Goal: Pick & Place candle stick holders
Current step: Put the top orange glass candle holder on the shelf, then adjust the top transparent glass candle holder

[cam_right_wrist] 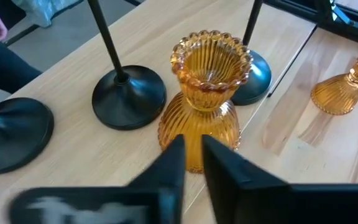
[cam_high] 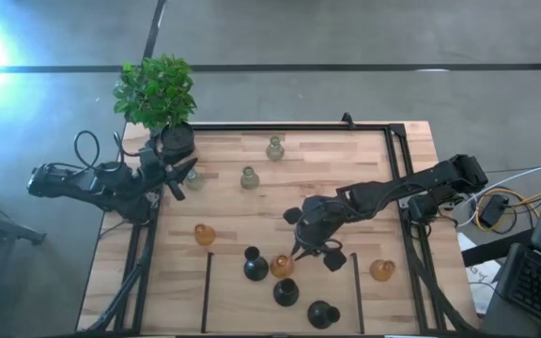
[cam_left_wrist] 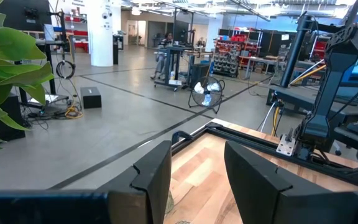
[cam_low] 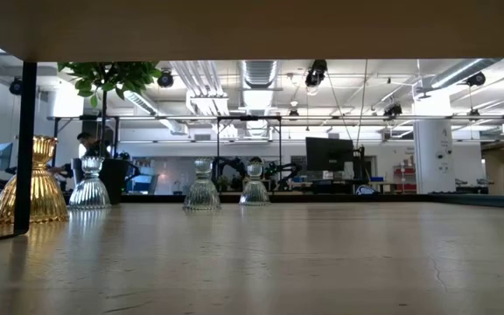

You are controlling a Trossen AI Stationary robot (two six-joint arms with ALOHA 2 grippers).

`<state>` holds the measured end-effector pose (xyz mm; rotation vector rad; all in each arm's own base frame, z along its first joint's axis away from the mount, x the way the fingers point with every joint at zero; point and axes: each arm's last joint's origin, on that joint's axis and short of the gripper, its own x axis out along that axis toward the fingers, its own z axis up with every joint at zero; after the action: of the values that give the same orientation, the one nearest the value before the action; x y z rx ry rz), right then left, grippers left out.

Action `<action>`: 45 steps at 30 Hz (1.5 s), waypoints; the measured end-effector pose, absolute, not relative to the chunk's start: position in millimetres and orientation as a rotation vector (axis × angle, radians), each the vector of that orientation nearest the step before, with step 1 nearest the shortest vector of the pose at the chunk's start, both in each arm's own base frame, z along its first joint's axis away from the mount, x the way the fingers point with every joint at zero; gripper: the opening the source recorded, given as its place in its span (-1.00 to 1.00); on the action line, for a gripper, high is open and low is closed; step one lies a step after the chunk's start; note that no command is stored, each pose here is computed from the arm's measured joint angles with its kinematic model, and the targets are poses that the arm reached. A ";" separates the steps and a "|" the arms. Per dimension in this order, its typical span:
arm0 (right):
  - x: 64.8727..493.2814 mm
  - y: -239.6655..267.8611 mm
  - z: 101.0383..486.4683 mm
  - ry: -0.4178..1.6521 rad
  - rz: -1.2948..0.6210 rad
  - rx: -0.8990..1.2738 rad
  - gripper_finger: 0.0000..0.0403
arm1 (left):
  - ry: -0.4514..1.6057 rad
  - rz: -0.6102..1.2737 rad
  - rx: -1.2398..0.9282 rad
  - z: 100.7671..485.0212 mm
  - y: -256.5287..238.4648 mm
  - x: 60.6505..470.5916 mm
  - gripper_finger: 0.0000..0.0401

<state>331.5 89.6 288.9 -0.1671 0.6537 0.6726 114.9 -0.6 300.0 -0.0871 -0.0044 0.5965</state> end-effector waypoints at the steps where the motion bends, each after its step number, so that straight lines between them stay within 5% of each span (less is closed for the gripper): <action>1: 331.8 89.4 289.1 0.651 0.671 -0.167 -0.88 | -0.005 0.596 -0.087 300.0 -0.7 114.9 -0.23; 29: 337.5 91.9 296.2 0.558 0.682 -0.122 -0.96 | -0.004 0.596 -0.087 300.0 -0.7 114.9 -0.23; 45: 310.0 39.2 326.7 0.642 0.432 -0.115 -0.96 | -0.004 0.596 -0.087 299.9 -0.7 114.9 -0.23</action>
<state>310.0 39.2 326.7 -0.1148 0.6415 0.4316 114.9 -0.7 299.9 -0.0871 -0.0042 0.5964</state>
